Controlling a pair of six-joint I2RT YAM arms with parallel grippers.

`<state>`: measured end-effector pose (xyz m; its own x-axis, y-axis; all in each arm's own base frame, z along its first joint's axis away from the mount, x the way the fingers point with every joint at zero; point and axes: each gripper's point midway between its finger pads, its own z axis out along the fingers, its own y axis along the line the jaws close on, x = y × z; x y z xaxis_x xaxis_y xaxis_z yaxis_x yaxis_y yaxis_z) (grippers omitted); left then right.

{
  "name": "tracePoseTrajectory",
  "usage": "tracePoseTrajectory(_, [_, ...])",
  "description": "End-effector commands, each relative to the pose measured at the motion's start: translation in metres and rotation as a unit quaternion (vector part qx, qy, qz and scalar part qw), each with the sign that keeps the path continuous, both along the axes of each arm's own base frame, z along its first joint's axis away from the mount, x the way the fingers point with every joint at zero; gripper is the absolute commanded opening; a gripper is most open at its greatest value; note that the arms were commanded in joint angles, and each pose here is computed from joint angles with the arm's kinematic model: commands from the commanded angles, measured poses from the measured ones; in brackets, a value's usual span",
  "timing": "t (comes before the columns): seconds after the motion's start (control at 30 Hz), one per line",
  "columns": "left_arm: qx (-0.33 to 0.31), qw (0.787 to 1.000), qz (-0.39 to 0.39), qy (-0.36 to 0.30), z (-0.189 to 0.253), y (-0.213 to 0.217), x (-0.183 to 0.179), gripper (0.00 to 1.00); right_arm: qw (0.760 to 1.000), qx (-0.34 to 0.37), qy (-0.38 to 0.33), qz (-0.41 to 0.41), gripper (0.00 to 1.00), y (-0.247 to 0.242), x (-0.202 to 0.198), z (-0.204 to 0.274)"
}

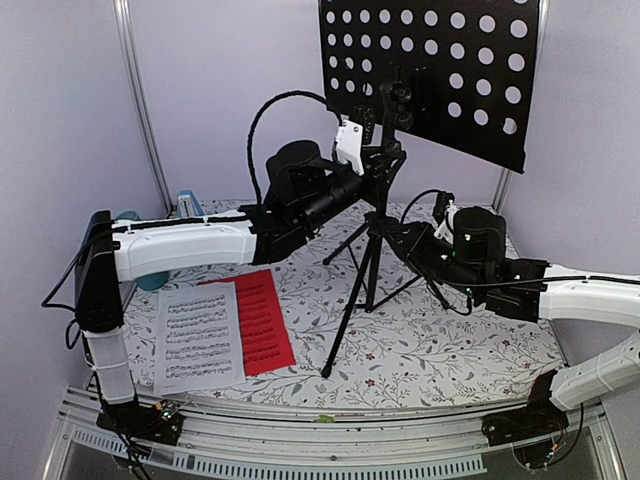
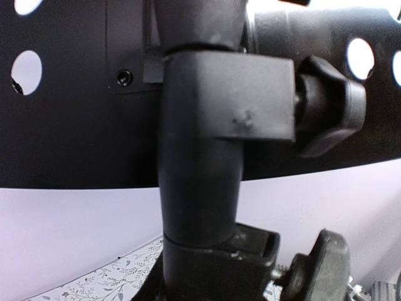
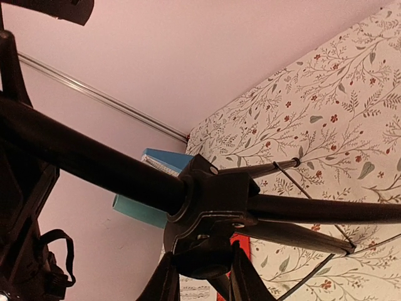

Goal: Set up the instrument practice props

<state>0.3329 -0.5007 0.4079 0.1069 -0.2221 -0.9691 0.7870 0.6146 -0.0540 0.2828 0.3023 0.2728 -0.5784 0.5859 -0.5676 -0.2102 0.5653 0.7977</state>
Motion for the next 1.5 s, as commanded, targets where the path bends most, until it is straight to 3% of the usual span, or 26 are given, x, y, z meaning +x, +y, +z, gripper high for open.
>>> tracePoseTrajectory(0.0, [-0.054,0.998,-0.006,-0.031,0.042,0.008,-0.011,0.0,0.987,0.124,0.101,0.009,0.0,0.003,-0.015,0.006])
tracePoseTrajectory(0.3, [-0.055,0.998,-0.007,-0.03,0.041,0.006,-0.01,0.0,0.959,0.231,0.161,0.022,0.0,0.008,-0.022,0.021])
tracePoseTrajectory(0.53, [-0.053,0.998,-0.004,-0.03,0.039,0.006,-0.009,0.0,0.961,0.231,0.147,0.029,0.02,0.012,-0.018,0.029])
tracePoseTrajectory(0.77, [-0.052,0.998,-0.002,-0.032,0.04,0.008,-0.009,0.0,0.98,0.187,0.062,0.024,0.46,-0.004,-0.015,0.047])
tracePoseTrajectory(0.93, [-0.051,0.998,-0.002,-0.032,0.04,0.009,-0.01,0.0,0.992,0.125,-0.01,0.02,0.6,-0.026,-0.016,0.052])
tracePoseTrajectory(1.1, [-0.052,0.998,-0.001,-0.035,0.041,0.012,-0.011,0.0,0.993,0.016,-0.117,-0.005,0.68,-0.051,-0.018,0.06])
tracePoseTrajectory(1.17, [-0.052,0.998,-0.002,-0.035,0.042,0.012,-0.012,0.0,0.985,-0.039,-0.169,-0.001,0.68,-0.053,-0.018,0.066])
tracePoseTrajectory(1.27, [-0.053,0.998,-0.003,-0.036,0.043,0.012,-0.012,0.0,0.954,-0.153,-0.258,0.017,0.68,-0.049,-0.018,0.067])
tracePoseTrajectory(1.4, [-0.054,0.998,-0.005,-0.036,0.044,0.012,-0.013,0.0,0.894,-0.287,-0.344,0.018,0.7,-0.047,-0.012,0.058])
tracePoseTrajectory(1.47, [-0.053,0.998,-0.004,-0.036,0.043,0.012,-0.012,0.0,0.853,-0.351,-0.385,0.025,0.71,-0.044,-0.012,0.055])
